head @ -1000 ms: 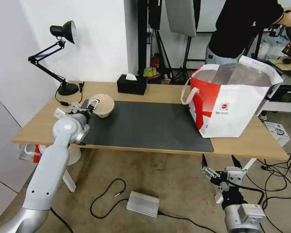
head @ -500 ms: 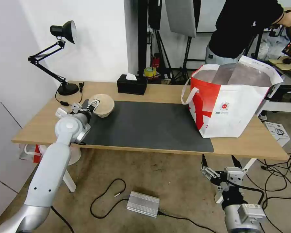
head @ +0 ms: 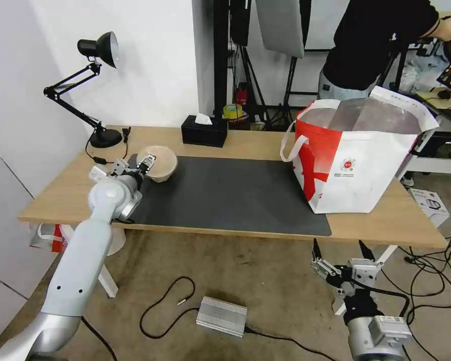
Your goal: Pick up the trash from the table and place it into the takeout bag.
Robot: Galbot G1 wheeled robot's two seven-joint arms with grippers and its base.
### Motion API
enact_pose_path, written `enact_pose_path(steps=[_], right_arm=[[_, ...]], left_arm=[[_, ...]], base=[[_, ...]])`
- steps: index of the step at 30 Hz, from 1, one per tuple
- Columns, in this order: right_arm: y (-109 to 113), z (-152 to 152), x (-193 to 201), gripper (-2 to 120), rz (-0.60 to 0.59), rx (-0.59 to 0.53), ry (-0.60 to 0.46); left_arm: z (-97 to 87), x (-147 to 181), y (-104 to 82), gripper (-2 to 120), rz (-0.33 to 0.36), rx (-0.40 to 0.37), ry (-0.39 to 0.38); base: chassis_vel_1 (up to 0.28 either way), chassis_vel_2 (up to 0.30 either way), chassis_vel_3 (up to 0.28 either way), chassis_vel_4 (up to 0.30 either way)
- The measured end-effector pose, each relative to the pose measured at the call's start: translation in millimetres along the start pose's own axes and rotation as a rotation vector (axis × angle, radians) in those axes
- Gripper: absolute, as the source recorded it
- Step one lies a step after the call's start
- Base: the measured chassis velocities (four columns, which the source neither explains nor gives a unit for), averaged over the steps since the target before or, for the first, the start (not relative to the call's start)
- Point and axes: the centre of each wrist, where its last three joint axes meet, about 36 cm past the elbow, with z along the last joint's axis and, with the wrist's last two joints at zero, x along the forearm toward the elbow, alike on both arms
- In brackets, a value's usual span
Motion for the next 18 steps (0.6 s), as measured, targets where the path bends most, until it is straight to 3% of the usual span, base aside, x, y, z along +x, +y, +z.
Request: enact_pose_path(steps=[18], right_arm=[[0.0,0.0,0.0,100,0.000,0.000,0.000]], left_arm=[[7.1,-14.6,-4.6,100,-0.017,-0.008,0.019]], base=[[0.000,0.000,0.000,0.000]])
